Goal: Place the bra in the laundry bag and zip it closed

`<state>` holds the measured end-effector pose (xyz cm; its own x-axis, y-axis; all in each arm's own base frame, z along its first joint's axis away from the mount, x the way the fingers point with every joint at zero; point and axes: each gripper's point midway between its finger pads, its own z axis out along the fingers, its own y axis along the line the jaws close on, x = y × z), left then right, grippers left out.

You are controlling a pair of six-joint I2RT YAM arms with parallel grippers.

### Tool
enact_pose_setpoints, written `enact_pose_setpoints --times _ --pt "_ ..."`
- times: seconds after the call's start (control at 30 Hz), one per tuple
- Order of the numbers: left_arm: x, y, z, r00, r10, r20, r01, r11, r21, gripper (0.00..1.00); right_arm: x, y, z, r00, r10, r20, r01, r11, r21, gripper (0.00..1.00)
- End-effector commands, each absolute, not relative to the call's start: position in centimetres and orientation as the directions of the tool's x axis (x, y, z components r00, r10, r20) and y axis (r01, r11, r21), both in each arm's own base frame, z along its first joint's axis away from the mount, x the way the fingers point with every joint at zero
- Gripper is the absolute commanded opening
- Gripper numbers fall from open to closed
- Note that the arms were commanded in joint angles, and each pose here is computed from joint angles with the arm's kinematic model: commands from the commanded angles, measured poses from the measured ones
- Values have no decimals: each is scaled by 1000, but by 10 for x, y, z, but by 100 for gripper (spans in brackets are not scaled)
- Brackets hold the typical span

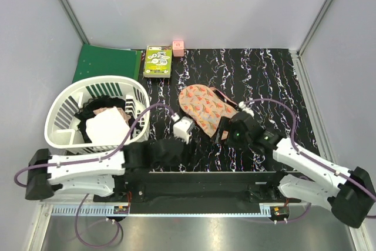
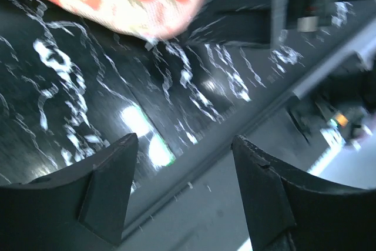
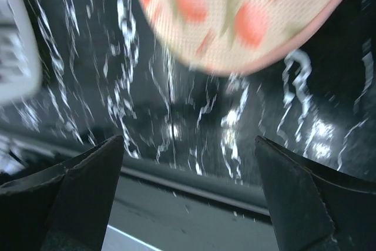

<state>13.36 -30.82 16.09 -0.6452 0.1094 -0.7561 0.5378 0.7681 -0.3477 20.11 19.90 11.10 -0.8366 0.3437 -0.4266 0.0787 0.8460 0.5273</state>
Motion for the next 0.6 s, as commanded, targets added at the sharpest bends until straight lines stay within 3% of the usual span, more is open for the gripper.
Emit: enact_pose_setpoints --times 0.0,0.03,0.13,0.27,0.33,0.57 --pt "121 -294 176 -581 -84 -810 502 746 -437 70 180 214 113 -809 287 -514 24 889 458 100" --pt "109 -287 152 -591 -53 -805 521 736 -431 71 180 223 119 -788 300 -538 0 874 486 100" --pt "86 -274 151 -603 -167 -780 545 628 -555 72 162 239 127 -761 323 -562 -89 807 584 100" --pt "64 -253 156 -633 -292 -716 566 456 -687 80 145 234 114 -759 382 -527 -122 712 692 100" --pt "55 -250 153 -646 -296 -703 586 398 -706 89 141 230 109 -763 385 -519 -125 699 704 100" --pt "36 -247 158 -657 -365 -660 650 169 -741 92 129 211 107 -718 474 -510 -188 573 798 100"
